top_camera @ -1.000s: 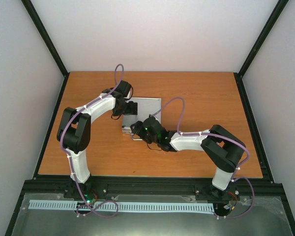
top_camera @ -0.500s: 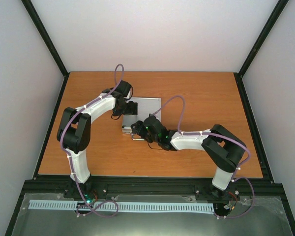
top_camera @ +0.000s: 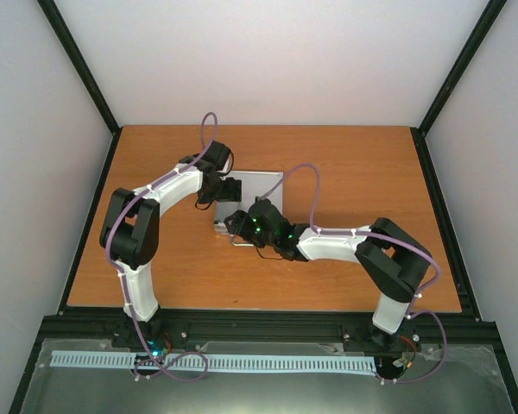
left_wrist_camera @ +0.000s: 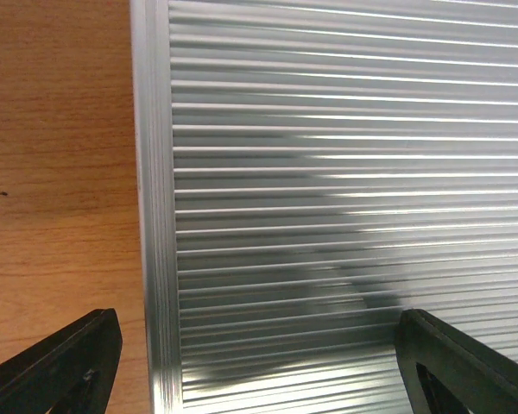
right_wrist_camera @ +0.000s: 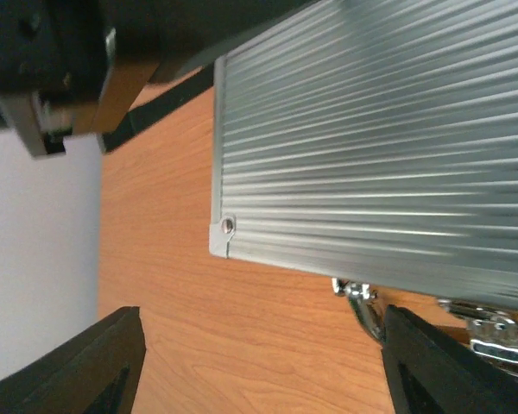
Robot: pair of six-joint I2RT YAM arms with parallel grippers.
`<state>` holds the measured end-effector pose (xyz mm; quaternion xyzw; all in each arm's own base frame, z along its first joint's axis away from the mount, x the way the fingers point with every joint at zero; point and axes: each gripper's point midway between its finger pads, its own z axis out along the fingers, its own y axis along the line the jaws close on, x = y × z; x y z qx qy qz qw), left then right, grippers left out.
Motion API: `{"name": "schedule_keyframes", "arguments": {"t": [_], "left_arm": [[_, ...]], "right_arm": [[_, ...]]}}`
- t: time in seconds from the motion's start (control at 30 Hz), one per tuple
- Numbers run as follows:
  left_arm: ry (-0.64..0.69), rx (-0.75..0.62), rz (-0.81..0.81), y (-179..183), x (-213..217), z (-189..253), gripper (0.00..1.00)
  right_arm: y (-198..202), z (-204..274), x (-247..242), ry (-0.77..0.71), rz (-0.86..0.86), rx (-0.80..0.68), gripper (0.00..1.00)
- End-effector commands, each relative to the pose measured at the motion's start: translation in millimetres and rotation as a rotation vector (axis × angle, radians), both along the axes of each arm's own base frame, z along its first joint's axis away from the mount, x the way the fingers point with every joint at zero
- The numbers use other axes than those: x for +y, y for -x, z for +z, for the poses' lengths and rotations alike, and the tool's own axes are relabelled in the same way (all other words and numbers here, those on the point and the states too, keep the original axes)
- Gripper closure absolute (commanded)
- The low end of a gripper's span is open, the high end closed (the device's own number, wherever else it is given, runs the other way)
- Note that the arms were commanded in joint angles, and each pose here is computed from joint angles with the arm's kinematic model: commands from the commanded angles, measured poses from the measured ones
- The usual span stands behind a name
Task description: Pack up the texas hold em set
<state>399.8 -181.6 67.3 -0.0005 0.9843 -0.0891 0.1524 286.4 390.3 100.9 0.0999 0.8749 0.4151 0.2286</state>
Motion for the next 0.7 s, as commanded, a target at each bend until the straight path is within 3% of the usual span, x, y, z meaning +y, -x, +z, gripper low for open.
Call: {"name": "schedule_keyframes", "arguments": {"t": [0.0, 0.1, 0.27, 0.43, 0.67], "left_arm": [[-0.093, 0.162, -0.016, 34.0, 16.8, -40.0, 0.11], [-0.093, 0.160, -0.017, 34.1, 17.0, -39.5, 0.11], [-0.094, 0.157, -0.015, 33.9, 17.2, -38.1, 0.11], [-0.096, 0.157, -0.016, 33.2, 17.3, -37.3, 0.11], [-0.098, 0.158, -0.014, 33.5, 17.8, -38.7, 0.11]], "right_arm": [[7.1, -3.1, 14.9, 0.044, 0.054, -0.010, 0.31], [10.2, -6.4, 13.5, 0.111, 0.066, -0.010, 0.49], [22.9, -2.2, 7.2, 0.207, 0.094, -0.040, 0.56], [32.4, -10.4, -8.0, 0.280, 0.101, -0.023, 0.96], [28.1, -18.0, -29.4, 0.390, 0.061, -0.044, 0.97]]}}
